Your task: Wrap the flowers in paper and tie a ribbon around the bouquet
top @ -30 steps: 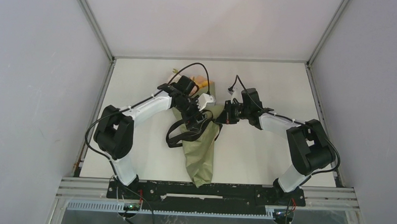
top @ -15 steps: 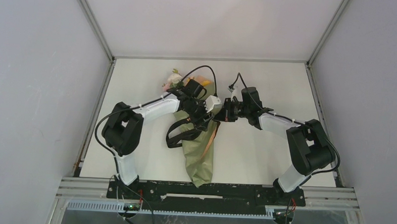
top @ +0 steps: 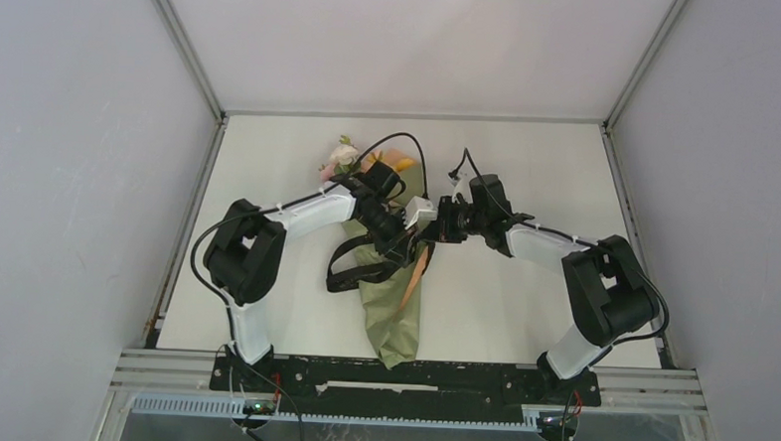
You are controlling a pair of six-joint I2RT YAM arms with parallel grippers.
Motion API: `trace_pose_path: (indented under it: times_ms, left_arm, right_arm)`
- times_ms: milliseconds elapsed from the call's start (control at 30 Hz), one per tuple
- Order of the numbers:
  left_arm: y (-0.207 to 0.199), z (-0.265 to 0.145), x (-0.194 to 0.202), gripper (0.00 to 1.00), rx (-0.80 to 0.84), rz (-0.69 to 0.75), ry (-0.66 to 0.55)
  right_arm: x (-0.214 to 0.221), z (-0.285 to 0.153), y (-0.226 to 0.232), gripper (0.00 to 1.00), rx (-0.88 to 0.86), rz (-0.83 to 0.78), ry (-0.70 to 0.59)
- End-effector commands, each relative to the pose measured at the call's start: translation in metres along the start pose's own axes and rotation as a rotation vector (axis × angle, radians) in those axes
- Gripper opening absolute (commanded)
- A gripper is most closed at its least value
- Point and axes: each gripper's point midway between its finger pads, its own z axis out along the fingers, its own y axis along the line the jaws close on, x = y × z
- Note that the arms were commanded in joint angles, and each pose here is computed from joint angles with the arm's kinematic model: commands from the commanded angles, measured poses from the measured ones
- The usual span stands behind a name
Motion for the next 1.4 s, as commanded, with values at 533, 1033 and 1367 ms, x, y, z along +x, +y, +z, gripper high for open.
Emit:
trace_pose_path:
  times_ms: [533, 1033, 1367]
  left_arm:
    - [-0.021, -0.028, -0.037, 0.00, 0.160, -0.135, -0.170]
    - [-0.003, -0.038, -0.025, 0.00, 0.123, -0.178, -0.185]
    - [-0.005, -0.037, -0.012, 0.00, 0.137, -0.159, -0.166]
  right_arm:
    - [-0.012, -0.057, 0.097, 0.22, -0.154, 0.332, -0.200]
    - [0.037, 0.006, 0.055, 0.18, -0.021, 0.472, -0.064]
    - [0.016, 0.001, 0.043, 0.42, -0.058, 0.491, -0.114]
